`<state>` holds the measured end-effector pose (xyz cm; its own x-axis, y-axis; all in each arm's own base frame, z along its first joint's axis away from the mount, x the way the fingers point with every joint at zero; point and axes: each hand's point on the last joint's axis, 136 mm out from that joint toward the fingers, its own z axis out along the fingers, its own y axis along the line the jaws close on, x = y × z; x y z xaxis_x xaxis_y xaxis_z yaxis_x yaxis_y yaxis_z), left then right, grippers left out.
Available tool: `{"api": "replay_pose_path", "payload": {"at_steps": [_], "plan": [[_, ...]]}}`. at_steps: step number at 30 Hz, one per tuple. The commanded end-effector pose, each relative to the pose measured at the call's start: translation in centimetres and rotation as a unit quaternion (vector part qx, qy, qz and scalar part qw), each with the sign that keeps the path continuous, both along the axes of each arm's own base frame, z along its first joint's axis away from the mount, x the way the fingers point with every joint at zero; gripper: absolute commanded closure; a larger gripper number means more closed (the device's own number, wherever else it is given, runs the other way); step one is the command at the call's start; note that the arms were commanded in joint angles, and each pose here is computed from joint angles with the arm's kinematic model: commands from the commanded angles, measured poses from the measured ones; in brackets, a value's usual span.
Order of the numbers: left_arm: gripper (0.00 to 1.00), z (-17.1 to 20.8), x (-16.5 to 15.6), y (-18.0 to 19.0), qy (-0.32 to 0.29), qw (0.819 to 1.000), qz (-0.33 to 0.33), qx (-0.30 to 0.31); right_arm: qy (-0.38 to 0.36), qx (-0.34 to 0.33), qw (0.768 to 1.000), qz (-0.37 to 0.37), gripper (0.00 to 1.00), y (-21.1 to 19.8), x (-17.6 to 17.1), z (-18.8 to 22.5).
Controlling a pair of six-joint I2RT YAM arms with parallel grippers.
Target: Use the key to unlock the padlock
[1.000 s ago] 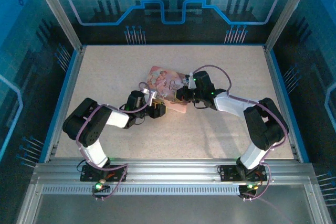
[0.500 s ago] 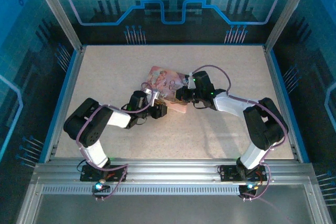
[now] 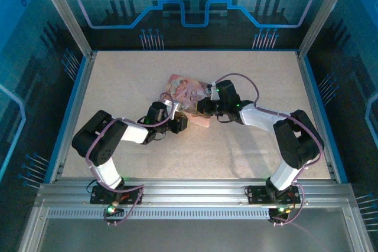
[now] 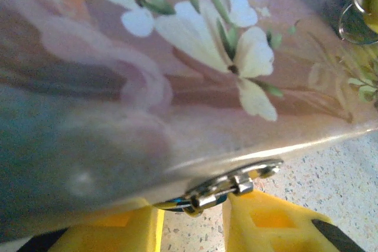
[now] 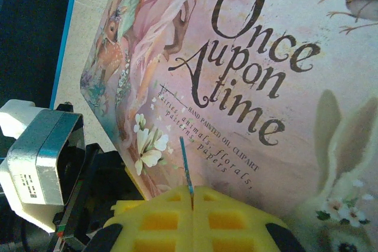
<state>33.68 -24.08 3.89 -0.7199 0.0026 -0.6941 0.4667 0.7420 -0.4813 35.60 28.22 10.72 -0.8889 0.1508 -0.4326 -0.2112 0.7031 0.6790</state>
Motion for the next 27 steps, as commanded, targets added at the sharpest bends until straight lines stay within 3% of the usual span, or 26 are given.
{"api": "replay_pose_path", "payload": {"at_steps": [1,11,20,27], "plan": [[0.72,2.4,0.8,-0.8,-0.023,1.0,0.002,-0.015,0.009,-0.024,1.0,0.003,1.0,-0.1,-0.7,-1.2],[0.73,5.1,0.5,-0.9,0.019,0.998,0.031,-0.047,-0.106,-0.041,0.993,0.031,1.0,-1.3,-1.7,3.6],[0.78,6.2,0.2,-1.5,0.114,0.987,0.069,-0.093,-0.187,-0.111,0.971,0.094,1.0,-2.2,-8.3,0.5],[0.81,6.8,0.2,-1.9,0.134,0.982,0.074,-0.106,-0.228,-0.131,0.959,0.108,1.0,-1.6,-9.5,-2.0]]}}
